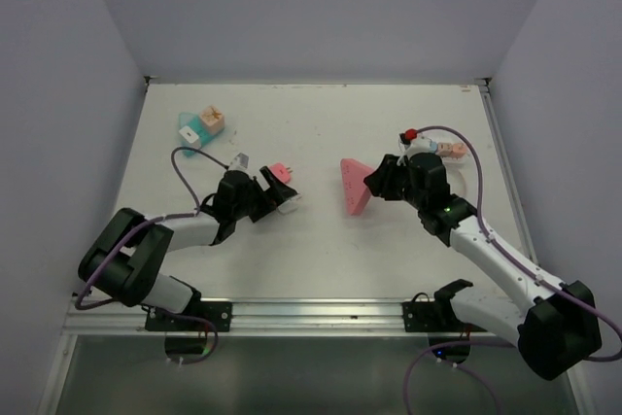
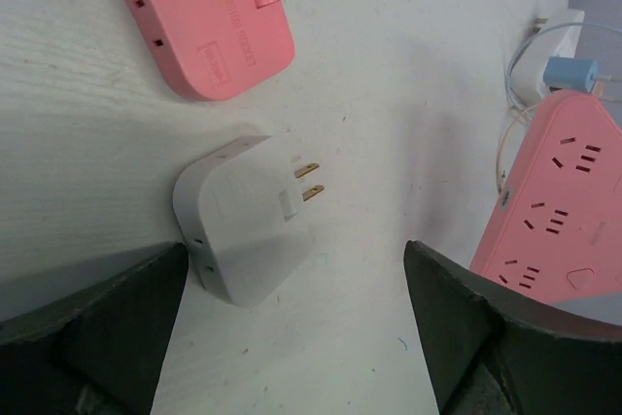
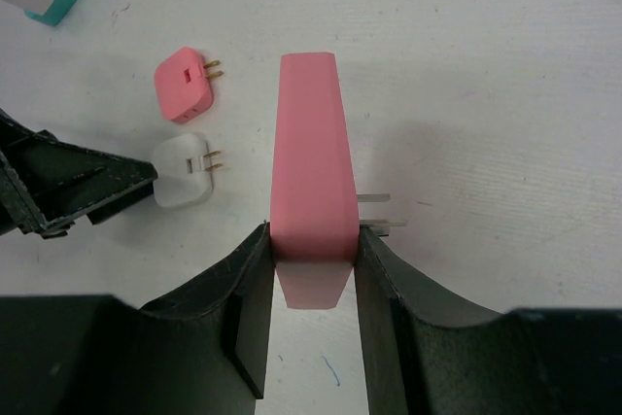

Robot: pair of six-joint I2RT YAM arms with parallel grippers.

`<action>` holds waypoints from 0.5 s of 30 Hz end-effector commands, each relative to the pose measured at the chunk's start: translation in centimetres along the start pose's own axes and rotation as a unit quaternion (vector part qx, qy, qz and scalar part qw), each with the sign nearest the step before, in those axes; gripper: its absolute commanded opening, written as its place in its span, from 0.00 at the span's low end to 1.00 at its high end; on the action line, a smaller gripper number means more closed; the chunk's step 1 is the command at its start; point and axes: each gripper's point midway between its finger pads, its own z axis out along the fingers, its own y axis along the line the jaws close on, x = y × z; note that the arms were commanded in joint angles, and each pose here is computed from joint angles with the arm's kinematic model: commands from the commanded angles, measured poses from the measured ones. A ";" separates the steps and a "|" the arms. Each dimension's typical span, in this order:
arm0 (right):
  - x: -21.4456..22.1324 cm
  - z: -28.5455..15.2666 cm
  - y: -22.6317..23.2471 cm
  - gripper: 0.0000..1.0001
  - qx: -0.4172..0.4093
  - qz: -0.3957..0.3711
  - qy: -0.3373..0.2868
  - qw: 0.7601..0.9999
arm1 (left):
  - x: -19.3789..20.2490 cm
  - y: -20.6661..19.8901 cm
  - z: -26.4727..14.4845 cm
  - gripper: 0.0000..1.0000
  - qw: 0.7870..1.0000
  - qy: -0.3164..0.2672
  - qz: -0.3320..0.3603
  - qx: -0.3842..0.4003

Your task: Pull the plug off the socket

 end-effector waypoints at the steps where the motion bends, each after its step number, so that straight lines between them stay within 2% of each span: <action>1: -3.7 0.3 2.3 0.00 -0.039 0.010 -0.053 0.998 | -0.8 1.4 -1.5 0.98 0.998 -0.011 0.013 -0.058; 3: -4.1 0.7 2.4 0.00 -0.038 0.013 -0.057 0.998 | -1.8 0.6 -2.6 1.00 0.998 -0.028 0.023 -0.060; 4: -4.1 1.0 2.4 0.00 -0.037 0.016 -0.056 0.998 | -1.5 1.5 -3.2 1.00 0.996 -0.019 0.027 -0.088; 6: -4.4 1.9 2.4 0.00 -0.034 0.025 -0.058 0.997 | -3.5 0.3 -4.2 1.00 0.993 -0.044 0.052 -0.101; 7: -4.5 2.2 2.5 0.00 -0.034 0.029 -0.059 0.997 | -3.2 1.3 -5.1 1.00 0.989 -0.031 0.060 -0.134; 15: -7.1 7.8 1.6 0.00 -0.022 0.075 -0.072 0.994 | -11.0 -4.3 -11.1 1.00 0.965 -0.126 0.164 -0.164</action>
